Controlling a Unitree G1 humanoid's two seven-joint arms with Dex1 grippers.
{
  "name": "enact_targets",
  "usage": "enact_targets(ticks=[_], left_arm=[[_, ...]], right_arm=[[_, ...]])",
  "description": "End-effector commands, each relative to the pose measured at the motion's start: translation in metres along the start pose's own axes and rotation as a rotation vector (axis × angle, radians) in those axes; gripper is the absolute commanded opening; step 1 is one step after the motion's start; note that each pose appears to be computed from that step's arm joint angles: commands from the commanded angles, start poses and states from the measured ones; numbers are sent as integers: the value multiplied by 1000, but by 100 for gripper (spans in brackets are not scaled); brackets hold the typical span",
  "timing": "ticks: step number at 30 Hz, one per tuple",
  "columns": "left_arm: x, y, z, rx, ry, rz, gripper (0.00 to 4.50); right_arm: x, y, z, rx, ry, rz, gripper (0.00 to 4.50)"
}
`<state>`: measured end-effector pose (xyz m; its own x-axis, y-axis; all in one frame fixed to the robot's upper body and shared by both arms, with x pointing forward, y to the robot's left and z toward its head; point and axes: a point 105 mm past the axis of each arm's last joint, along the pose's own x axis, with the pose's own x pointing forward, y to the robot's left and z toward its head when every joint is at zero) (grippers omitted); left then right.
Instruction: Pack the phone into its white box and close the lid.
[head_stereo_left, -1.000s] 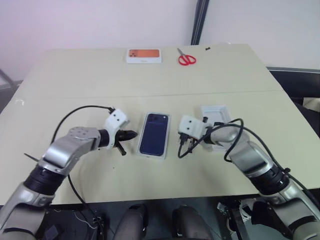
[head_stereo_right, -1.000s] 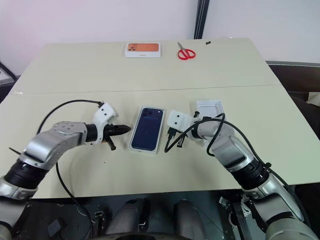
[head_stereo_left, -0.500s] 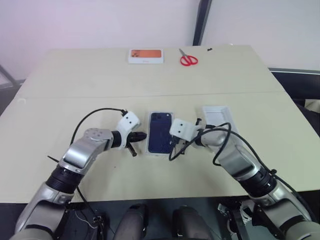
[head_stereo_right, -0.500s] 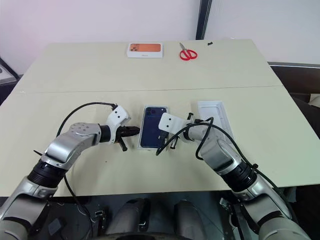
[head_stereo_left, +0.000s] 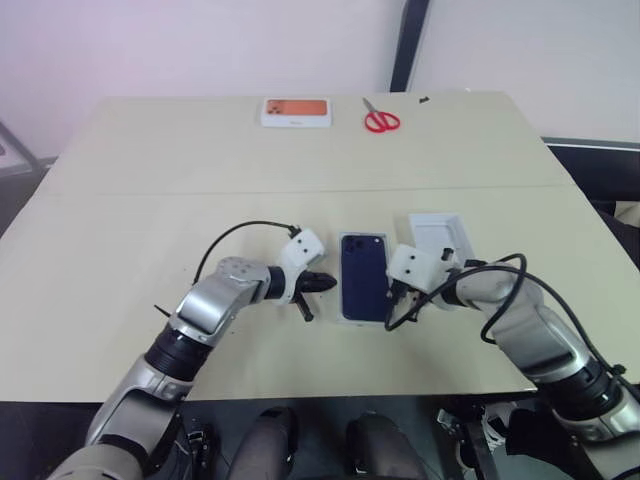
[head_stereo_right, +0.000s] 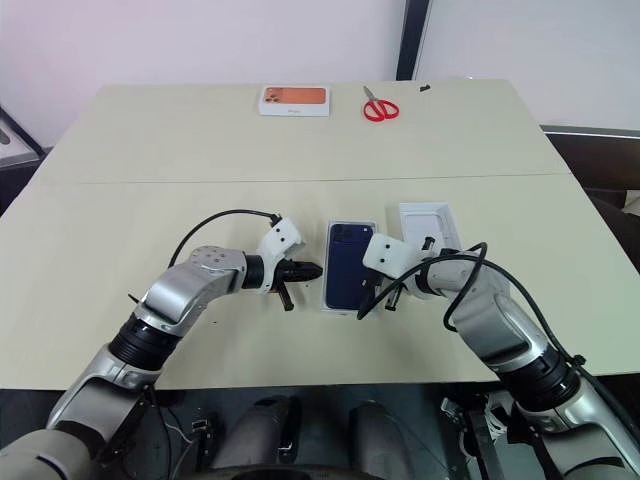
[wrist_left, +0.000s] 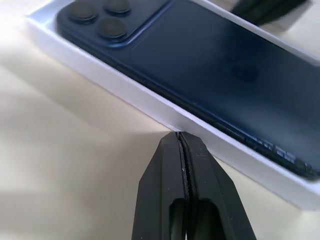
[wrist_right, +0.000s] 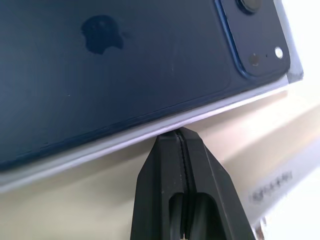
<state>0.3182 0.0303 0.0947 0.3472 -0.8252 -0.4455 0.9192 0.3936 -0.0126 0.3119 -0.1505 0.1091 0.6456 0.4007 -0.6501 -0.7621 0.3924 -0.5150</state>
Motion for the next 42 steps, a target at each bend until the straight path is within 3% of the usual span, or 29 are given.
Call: enact_targets(ticks=[1,15,18,24,27,31,42], left_arm=[[13,-22,17,47,-40,-107,5],[0,-4,13,8,-48,-30,5],[-14,5,14,-8,-75,6,0],[-40,13,14,-10,-120,44,0],[-61,16,13,44,-159,41,0],[-84,11,9,177,-237,0,0],[-93,-13,-5,262,-249,-142,0]], right_arm=[[-7,3,14,-32,-67,11,0],[-18,-9,10,-53,-52,4,0],[-35,-20,12,-31,-61,8,76],[-55,-44,22,176,-147,-55,361],[-54,-53,10,425,-98,-84,361],[-45,-42,6,613,-42,-34,361],[-20,-48,-12,832,123,-165,361]])
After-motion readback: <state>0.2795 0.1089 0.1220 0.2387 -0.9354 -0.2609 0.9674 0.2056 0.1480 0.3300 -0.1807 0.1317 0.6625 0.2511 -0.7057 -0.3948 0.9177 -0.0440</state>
